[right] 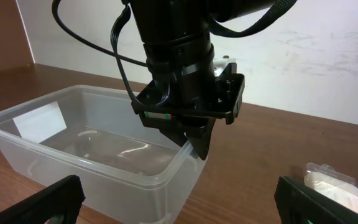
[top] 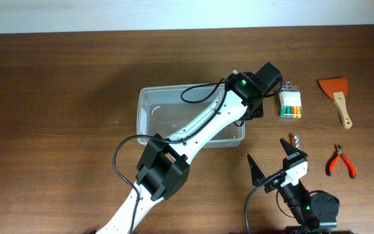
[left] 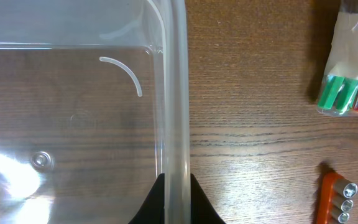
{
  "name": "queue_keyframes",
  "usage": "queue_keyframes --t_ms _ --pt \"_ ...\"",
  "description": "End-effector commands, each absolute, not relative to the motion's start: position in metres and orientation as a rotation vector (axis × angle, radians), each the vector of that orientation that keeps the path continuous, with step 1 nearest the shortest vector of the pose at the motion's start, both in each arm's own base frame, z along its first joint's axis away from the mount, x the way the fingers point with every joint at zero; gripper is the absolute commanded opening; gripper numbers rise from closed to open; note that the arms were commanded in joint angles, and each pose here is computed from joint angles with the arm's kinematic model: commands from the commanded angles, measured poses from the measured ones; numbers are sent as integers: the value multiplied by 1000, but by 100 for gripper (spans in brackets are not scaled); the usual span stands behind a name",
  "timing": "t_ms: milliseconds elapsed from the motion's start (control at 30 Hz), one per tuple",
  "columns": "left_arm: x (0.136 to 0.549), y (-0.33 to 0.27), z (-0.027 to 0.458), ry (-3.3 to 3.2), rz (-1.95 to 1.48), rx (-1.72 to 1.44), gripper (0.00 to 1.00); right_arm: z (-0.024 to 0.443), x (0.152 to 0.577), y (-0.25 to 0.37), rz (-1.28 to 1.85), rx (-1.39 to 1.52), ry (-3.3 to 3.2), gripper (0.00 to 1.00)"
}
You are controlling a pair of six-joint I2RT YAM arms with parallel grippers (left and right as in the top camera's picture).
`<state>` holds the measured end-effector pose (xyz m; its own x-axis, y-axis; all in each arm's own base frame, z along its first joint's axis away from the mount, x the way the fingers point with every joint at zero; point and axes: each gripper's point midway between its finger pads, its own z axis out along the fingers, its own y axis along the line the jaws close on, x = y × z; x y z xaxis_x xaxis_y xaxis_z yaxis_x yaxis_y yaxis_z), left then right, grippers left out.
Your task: Pack container
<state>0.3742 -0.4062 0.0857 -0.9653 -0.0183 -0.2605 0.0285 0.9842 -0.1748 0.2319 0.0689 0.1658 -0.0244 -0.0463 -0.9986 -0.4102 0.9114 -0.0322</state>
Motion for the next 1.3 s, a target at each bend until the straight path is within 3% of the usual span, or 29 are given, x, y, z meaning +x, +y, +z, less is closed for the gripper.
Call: queue_keyframes --t_ms 0,33,167,233,533,933,1267 --pt "367 -420 82 2908 -353 -42 8 164 230 73 328 -378 1581 99" --pt "367 -420 82 2908 -353 -41 14 164 230 73 328 -378 1581 98" --pt "367 -420 82 2908 -353 -41 54 164 230 73 328 -378 1581 99" --pt "367 -420 82 2908 -353 -40 64 164 230 73 328 -378 1581 99" --pt "370 -418 82 2895 -331 -8 65 164 230 73 328 -379 1581 99" --pt "424 -401 135 2733 -410 20 65 164 230 73 328 -379 1581 99" --pt "430 -388 136 2744 -389 -11 62 164 230 73 328 -378 1581 99"
